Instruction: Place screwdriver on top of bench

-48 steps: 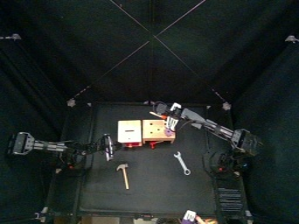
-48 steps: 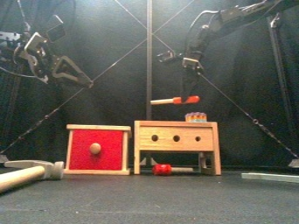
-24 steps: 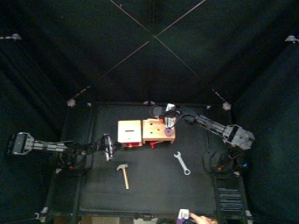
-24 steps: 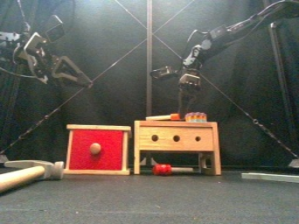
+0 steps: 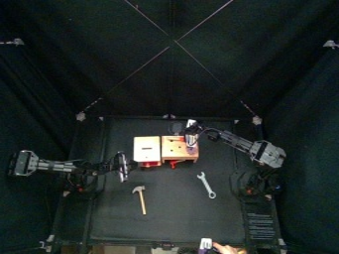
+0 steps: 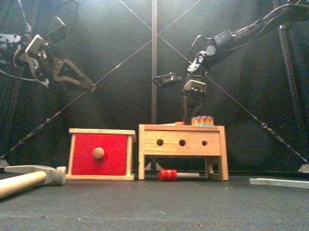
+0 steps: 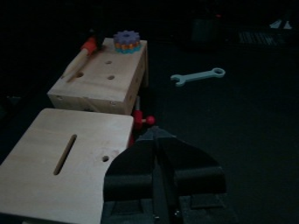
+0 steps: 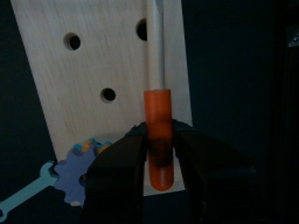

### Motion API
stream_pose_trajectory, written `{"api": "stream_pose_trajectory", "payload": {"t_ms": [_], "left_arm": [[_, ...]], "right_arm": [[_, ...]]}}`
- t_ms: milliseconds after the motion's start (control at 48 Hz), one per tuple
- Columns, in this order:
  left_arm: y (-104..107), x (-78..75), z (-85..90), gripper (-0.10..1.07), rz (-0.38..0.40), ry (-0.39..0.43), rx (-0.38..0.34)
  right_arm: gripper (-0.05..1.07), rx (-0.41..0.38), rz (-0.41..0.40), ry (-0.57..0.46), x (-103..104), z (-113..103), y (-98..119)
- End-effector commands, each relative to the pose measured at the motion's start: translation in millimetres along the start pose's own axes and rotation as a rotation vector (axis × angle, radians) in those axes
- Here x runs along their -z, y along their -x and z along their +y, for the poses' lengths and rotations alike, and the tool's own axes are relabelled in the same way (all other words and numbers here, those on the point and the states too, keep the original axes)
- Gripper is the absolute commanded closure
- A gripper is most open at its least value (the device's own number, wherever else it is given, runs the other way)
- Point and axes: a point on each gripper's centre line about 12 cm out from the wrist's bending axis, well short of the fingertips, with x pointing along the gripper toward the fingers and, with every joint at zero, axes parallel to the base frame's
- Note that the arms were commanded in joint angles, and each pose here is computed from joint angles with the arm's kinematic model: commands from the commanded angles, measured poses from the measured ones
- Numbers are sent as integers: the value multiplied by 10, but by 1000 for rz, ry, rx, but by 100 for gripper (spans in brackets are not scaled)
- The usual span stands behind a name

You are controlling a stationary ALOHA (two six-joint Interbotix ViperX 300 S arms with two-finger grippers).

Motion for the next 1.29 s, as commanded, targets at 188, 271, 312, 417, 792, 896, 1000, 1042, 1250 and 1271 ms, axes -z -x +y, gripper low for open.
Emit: {"api": "stream_pose_trajectory", "payload": {"t_ms": [188, 271, 312, 417, 792, 896, 1000, 1042, 1250, 1271], "left_arm": [[-10, -46, 8, 58, -13, 3, -4], [-10, -47, 7, 58, -13, 1, -4], [-10, -46, 8, 58, -13, 3, -4], [-10, -47, 7, 58, -13, 1, -4], [-10, -46, 11, 58, -13, 3, -6], [-10, -47, 7, 58, -13, 1, -4], [-11, -52, 7, 58, -15, 3, -4], [-11, -52, 7, 58, -15, 3, -4], [-11, -51, 6, 58, -13, 3, -4], [-11, -52, 7, 58, -15, 3, -4]], "right_arm": [[47, 5, -23, -6, -22, 0, 68], [45, 0, -25, -11, -25, 5, 68], [44, 0, -25, -12, -25, 5, 68], [41, -2, -25, -10, -25, 13, 63], [30, -2, -27, -15, -20, 7, 84], [28, -6, -28, -21, -20, 8, 95], [28, -9, -33, -21, -32, 9, 114], [28, -7, -34, -16, -35, 14, 119], [28, 0, -47, 1, -68, 55, 220], [28, 1, -49, 6, -80, 64, 233]]}}
